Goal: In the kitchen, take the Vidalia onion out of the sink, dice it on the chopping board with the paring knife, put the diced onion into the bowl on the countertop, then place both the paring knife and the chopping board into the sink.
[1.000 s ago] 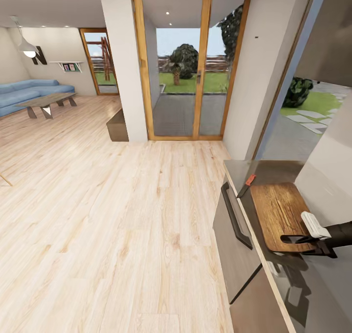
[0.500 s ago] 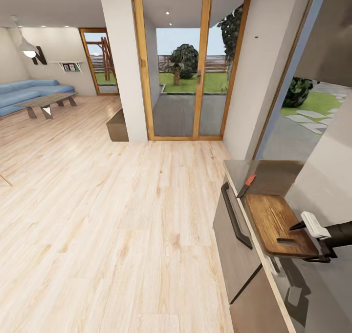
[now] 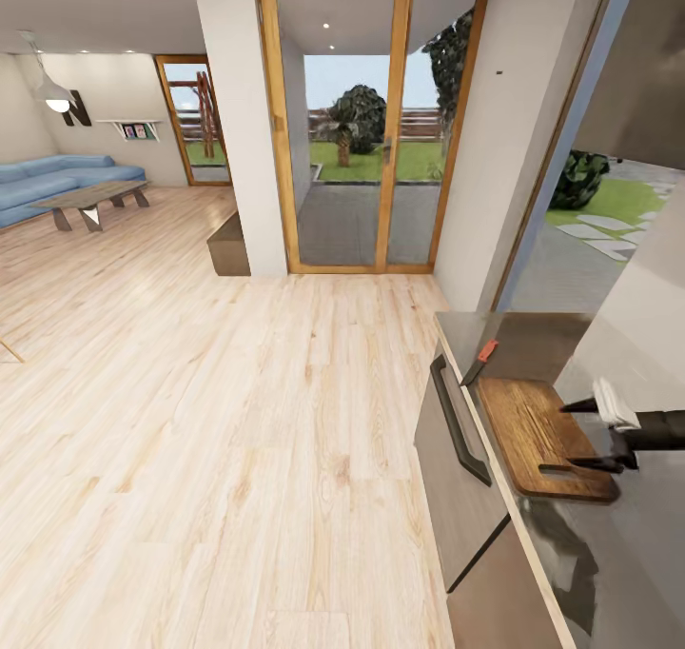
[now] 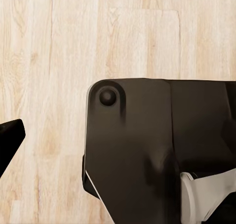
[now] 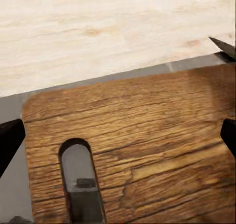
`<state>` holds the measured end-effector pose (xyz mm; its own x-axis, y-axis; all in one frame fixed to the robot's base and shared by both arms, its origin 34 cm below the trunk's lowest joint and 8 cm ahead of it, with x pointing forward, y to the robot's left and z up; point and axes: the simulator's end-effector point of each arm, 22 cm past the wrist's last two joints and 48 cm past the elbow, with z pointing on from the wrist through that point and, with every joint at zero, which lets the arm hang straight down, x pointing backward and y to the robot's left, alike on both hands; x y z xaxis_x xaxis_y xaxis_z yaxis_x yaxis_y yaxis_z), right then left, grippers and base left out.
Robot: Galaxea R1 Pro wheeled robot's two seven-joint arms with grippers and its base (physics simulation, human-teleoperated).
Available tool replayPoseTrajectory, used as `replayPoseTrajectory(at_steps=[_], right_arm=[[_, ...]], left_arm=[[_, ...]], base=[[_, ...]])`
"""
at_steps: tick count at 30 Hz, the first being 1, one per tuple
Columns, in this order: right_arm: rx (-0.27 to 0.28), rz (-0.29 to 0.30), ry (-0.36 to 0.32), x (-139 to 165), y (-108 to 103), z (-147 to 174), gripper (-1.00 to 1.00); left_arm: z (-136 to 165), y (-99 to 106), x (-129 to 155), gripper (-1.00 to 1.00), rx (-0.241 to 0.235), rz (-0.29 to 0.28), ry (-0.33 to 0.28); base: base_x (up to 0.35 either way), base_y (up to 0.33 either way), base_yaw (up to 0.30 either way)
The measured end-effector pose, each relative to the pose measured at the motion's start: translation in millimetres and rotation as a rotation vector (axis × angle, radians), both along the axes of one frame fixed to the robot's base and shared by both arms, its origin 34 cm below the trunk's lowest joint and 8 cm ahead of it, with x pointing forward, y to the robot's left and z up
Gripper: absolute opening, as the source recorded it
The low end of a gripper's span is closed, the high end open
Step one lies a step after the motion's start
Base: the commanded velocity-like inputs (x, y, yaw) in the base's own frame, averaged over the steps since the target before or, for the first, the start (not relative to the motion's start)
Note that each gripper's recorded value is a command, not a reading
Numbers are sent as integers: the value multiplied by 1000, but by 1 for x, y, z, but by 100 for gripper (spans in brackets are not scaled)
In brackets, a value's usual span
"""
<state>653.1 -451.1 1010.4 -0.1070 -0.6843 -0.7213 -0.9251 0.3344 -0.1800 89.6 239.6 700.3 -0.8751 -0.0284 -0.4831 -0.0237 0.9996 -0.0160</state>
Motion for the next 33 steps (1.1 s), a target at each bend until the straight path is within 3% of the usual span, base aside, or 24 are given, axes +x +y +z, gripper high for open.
replayPoseTrajectory(at_steps=[5, 11, 13, 19, 21, 24, 27, 31, 33], right_arm=[[74, -127, -57, 41, 13, 78, 100], [137, -241, -35, 61, 31, 117, 100], [166, -339, -73, 86, 41, 126, 100], [234, -615, -190, 155, 68, 127, 100], [244, -661, -199, 163, 72, 125, 100], [286, -815, -239, 193, 101, 117, 100], [295, -909, -280, 206, 113, 116, 100], [320, -1103, -352, 223, 148, 117, 100], [322, -1155, -369, 224, 156, 117, 100]], left_arm=[[0, 0, 0, 100, 0, 0, 0], [0, 0, 0, 100, 0, -1, -1], [0, 0, 0, 100, 0, -1, -1], [0, 1, 0, 100, 1, 0, -1], [0, 1, 0, 100, 1, 0, -1], [0, 1, 1, 100, 2, 0, -1], [0, 1, 0, 100, 2, 0, -1], [0, 1, 1, 100, 2, 0, -2], [0, 1, 1, 100, 2, 0, -3]], base=[[0, 0, 0], [0, 0, 0], [0, 31, 0], [0, 207, 0], [0, 281, 0], [0, 297, 0], [0, 300, 0], [0, 302, 0], [27, 300, 0]])
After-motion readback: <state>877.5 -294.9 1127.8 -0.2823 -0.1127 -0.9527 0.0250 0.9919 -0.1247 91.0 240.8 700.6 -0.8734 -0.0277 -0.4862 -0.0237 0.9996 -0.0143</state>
